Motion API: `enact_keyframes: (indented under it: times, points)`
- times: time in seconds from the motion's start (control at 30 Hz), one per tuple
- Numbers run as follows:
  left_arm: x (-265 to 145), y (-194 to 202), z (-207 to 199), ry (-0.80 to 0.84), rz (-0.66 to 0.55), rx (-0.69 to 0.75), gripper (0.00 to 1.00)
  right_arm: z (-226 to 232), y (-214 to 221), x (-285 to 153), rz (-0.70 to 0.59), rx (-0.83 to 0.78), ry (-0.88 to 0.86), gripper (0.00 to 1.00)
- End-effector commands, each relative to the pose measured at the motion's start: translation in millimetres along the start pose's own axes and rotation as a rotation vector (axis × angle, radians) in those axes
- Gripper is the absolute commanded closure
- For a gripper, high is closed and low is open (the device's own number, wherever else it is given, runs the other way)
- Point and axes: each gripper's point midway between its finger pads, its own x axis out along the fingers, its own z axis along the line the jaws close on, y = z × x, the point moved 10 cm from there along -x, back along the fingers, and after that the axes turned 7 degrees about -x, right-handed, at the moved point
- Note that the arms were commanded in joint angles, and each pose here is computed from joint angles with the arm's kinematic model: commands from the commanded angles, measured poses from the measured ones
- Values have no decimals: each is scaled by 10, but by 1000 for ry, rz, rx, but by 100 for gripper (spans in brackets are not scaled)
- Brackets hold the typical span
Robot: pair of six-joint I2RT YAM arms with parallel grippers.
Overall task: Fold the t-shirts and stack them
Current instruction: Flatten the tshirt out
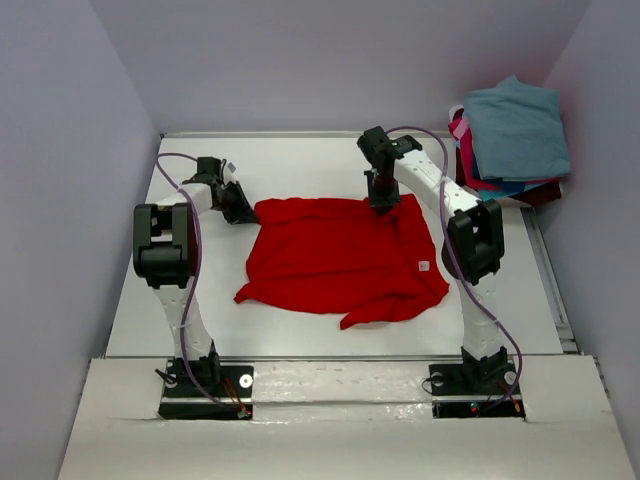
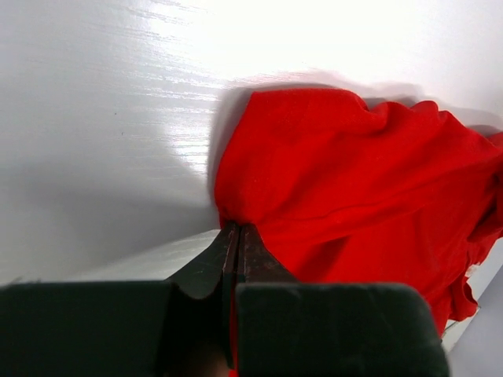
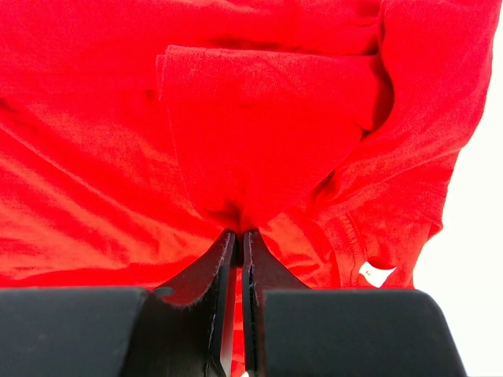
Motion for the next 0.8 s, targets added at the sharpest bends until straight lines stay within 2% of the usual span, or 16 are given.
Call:
enact_keyframes:
  times: [0.0,0.2,0.47,0.77]
  points:
    - [-125,-97,-134,38,-34,34,94,-31,-89,-228,-79,25,-2,93]
    - [-344,-196,-279,30,-99,83,94,-49,-123,-314,-110,35,7,93]
    - [-739,-333,-672,46,-223,183,94,-93,-208,-526,-198,64,26,93]
    - [-721,-381,-927,33,-243,241,94,-378,-494,-645,-322,186,46,93]
